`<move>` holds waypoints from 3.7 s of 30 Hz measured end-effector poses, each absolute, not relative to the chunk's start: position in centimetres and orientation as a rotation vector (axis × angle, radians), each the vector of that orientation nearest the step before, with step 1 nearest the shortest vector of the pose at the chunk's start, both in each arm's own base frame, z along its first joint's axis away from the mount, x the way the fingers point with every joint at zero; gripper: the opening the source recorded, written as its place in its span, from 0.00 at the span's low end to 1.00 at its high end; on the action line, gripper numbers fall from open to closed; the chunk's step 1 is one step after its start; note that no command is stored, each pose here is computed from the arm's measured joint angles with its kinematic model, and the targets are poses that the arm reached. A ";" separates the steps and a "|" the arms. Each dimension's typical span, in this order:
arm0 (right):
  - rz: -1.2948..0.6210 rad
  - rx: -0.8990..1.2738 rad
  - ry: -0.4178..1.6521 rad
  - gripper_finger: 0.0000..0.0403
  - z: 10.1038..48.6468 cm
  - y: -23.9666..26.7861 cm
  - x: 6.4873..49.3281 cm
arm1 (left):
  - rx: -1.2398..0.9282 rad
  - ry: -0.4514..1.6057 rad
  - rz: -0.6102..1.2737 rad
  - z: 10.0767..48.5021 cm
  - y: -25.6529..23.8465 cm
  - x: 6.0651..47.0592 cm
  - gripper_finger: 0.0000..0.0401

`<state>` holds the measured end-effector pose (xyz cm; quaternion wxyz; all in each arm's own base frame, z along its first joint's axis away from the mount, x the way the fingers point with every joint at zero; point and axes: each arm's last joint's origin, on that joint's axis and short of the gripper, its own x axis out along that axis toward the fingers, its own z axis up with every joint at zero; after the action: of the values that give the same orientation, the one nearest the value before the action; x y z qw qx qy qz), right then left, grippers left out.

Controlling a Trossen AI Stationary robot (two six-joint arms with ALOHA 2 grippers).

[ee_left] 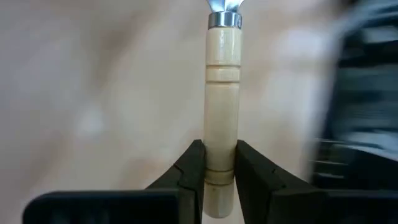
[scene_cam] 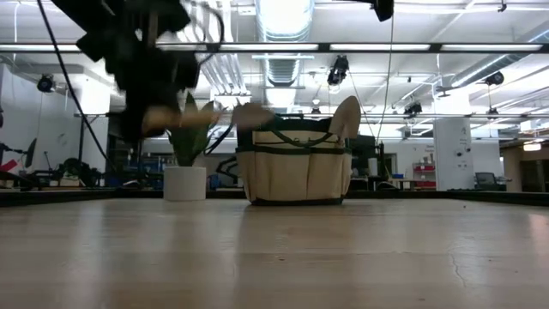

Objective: Pick & Place Garden tools in Gardening bag
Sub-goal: Put the brown trowel into the white bag

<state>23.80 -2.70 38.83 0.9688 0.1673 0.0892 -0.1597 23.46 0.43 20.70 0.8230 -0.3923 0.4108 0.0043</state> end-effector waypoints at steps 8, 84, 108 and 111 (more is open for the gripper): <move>-0.203 0.394 0.165 0.43 39.1 -2.1 24.0 | -1.000 0.499 -0.369 26.9 -1.0 23.5 0.18; -0.021 0.215 0.309 0.02 42.3 1.0 31.3 | -0.976 0.296 -0.264 29.7 -3.9 23.0 0.41; -0.347 -0.019 0.471 0.02 30.3 -1.4 31.7 | -1.025 0.173 -0.070 31.1 -2.3 20.9 0.46; -0.360 -0.092 0.468 0.02 29.8 -1.4 31.7 | -1.025 0.171 -0.066 31.1 -2.3 20.9 0.46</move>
<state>31.65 -1.45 29.78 0.9558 -0.0452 0.2304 -0.1772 20.91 -2.27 31.09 0.8675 -0.4896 0.0818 -0.0314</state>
